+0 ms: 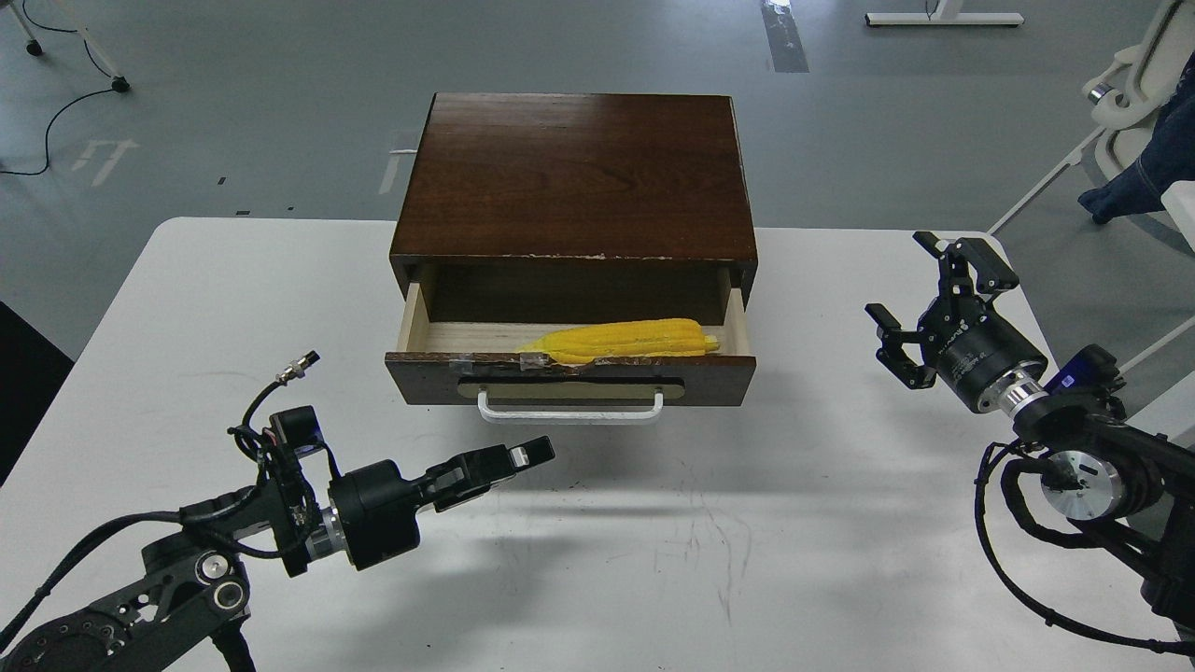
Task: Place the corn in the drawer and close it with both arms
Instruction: 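Push the drawer front with the left gripper toward the box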
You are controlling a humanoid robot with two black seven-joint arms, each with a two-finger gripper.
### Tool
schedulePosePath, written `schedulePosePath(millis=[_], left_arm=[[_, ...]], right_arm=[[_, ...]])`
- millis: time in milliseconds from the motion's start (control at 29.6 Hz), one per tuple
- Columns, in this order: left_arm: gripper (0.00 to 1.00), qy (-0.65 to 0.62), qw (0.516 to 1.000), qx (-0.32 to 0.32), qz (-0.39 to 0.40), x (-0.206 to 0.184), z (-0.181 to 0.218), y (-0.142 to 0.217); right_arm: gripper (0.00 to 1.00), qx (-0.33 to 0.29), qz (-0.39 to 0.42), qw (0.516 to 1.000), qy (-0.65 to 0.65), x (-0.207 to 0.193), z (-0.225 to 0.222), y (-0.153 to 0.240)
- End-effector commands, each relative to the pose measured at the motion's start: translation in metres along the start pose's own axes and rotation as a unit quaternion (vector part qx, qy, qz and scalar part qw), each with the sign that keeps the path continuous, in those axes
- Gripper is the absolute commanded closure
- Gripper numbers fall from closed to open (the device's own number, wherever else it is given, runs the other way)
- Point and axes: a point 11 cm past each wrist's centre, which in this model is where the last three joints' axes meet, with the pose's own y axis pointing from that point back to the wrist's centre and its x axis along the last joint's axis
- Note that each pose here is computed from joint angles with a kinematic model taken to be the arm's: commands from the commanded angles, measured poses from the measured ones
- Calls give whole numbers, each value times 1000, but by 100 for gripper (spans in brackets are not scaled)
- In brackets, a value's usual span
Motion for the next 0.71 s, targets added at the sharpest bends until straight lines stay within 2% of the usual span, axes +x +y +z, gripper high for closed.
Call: schedulePosePath(millis=[0,675], left_arm=[[100,-1,1000,0,2,1,0,0],[100,-6,1000,5,11,10,-3,0]], right_arm=[[0,0,1,1000,0,0,0,0],[0,-4,2,1000,-2,1,4,2]])
